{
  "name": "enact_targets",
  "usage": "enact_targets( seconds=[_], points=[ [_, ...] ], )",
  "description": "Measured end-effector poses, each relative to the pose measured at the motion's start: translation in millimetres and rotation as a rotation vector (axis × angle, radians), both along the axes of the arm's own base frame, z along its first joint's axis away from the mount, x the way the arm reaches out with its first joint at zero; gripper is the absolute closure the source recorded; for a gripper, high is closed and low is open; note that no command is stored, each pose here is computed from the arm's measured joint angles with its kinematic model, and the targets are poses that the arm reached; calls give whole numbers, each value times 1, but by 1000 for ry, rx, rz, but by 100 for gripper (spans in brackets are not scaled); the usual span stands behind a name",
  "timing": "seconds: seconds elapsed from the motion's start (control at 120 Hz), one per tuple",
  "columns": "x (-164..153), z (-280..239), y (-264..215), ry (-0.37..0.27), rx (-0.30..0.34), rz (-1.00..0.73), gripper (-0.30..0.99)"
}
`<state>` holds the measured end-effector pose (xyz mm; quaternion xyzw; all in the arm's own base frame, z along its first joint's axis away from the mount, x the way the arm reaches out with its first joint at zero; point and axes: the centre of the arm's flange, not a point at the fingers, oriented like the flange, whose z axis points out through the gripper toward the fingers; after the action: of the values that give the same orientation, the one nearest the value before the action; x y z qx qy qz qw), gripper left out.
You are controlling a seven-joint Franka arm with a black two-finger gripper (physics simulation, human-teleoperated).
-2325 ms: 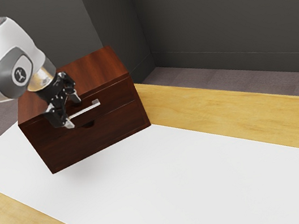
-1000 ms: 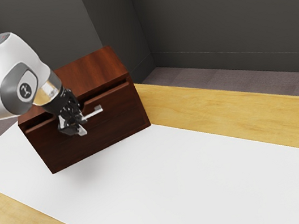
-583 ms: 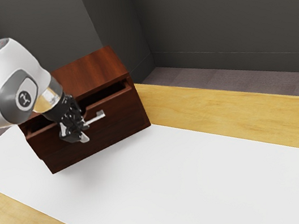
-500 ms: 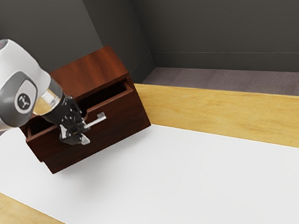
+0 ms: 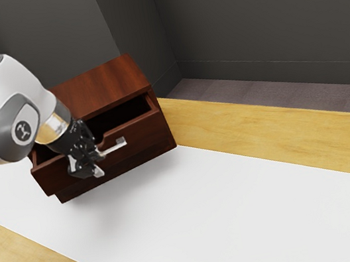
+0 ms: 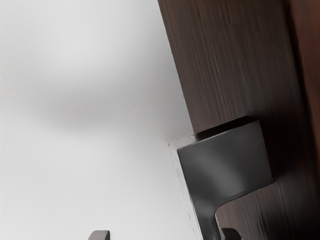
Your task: Pull the drawer handle with one arm to open the drawer
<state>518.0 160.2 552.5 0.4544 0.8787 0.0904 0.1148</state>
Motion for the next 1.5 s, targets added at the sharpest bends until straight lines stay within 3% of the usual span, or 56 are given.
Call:
enact_targets(
  seconds=[1.5],
  points=[
    [-43,1,-78,-34,-40,-31,48]
  ],
)
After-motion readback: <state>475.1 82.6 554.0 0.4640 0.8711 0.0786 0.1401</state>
